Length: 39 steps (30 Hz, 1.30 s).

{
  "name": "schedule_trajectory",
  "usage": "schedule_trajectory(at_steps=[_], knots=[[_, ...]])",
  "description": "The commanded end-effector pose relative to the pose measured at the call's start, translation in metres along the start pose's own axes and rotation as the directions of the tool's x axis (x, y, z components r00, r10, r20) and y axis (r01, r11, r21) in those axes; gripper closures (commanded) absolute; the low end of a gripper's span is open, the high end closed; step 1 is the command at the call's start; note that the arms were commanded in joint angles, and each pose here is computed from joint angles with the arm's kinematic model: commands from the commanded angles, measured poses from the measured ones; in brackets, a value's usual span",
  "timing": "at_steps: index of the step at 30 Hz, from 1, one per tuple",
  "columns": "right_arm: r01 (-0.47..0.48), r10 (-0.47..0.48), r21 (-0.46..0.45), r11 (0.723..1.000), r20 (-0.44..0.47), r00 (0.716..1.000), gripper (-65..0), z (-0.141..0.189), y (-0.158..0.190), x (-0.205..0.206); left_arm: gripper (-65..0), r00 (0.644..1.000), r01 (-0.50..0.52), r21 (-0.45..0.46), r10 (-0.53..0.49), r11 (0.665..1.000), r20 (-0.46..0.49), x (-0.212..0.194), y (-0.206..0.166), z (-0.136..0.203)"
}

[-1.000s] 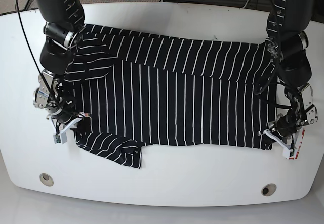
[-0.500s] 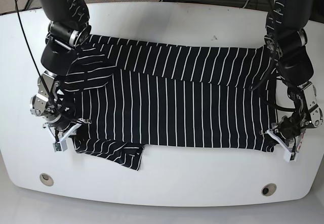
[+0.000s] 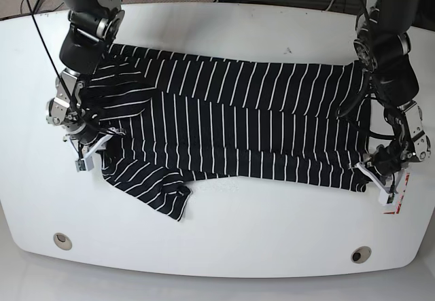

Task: Layout the t-shirt on the table in an organized manner, then fold the t-shirt properly
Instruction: 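Lift the hem with both grippers and fold it toward the collar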

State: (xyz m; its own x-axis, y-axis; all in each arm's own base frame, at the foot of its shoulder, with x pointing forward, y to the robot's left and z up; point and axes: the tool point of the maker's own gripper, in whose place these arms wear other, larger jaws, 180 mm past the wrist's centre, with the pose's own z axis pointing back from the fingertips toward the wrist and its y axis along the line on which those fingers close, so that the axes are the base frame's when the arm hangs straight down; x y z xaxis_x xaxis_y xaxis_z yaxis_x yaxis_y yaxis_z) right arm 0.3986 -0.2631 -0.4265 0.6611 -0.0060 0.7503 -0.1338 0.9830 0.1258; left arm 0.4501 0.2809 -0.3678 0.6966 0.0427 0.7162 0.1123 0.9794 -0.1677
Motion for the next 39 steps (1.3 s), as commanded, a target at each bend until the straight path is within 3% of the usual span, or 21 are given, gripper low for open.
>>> schedule_trajectory(at_steps=[1, 4, 9, 10, 14, 16, 23, 27, 35, 39], knots=[[-0.025, 0.025, -0.023, 0.999, -0.007, 1.000, -6.8, 0.003, -0.008, 0.009, 0.0, 0.997, 0.014, 0.011, -0.014, 1.000, 0.073, 0.029, 0.006, 0.009], [-0.028, 0.027, -0.023, 0.999, -0.012, 1.000, -11.9, 0.003, -0.008, 0.007, -0.1, 0.998, 0.012, 0.010, -0.013, 1.000, 0.062, 0.022, 0.006, 0.008], [-0.040, 0.041, -0.032, 0.999, 0.024, 0.999, -33.5, 0.005, -0.010, 0.025, -0.1, 0.998, 0.012, 0.007, -0.013, 1.000, 0.053, 0.017, 0.006, 0.007], [-0.049, 0.051, -0.036, 0.998, 0.044, 0.998, -40.9, 0.006, -0.011, 0.036, -0.1, 0.999, 0.011, 0.008, -0.011, 1.000, 0.051, 0.016, 0.006, 0.007], [-0.066, 0.071, -0.049, 0.997, 0.091, 0.993, -56.6, 0.010, -0.013, 0.060, -0.1, 0.999, 0.011, 0.008, -0.011, 1.000, 0.051, 0.016, 0.006, 0.007], [-0.071, 0.076, -0.053, 0.996, 0.116, 0.990, -61.4, 0.011, -0.013, 0.074, -0.1, 0.999, 0.011, 0.008, -0.011, 1.000, 0.049, 0.015, 0.006, 0.007], [-0.062, 0.067, -0.040, 0.997, 0.159, 0.985, -61.2, 0.006, -0.011, 0.109, -0.1, 0.999, 0.011, 0.012, -0.012, 1.000, 0.039, 0.009, 0.008, 0.007], [-0.018, 0.017, 0.004, 1.000, 0.172, 0.985, -59.6, -0.006, -0.005, 0.118, -0.1, 1.000, 0.011, 0.009, -0.011, 1.000, 0.028, 0.002, 0.007, 0.006], [0.093, -0.110, 0.086, 0.992, 0.216, 0.970, -56.0, -0.027, 0.004, 0.112, -0.1, 1.000, 0.009, 0.010, -0.010, 1.000, 0.022, -0.002, 0.007, 0.006], [0.118, -0.136, 0.084, 0.989, 0.250, 0.959, -56.4, -0.026, -0.004, 0.109, -0.1, 1.000, 0.010, 0.011, -0.010, 1.000, 0.022, -0.002, 0.008, 0.006]])
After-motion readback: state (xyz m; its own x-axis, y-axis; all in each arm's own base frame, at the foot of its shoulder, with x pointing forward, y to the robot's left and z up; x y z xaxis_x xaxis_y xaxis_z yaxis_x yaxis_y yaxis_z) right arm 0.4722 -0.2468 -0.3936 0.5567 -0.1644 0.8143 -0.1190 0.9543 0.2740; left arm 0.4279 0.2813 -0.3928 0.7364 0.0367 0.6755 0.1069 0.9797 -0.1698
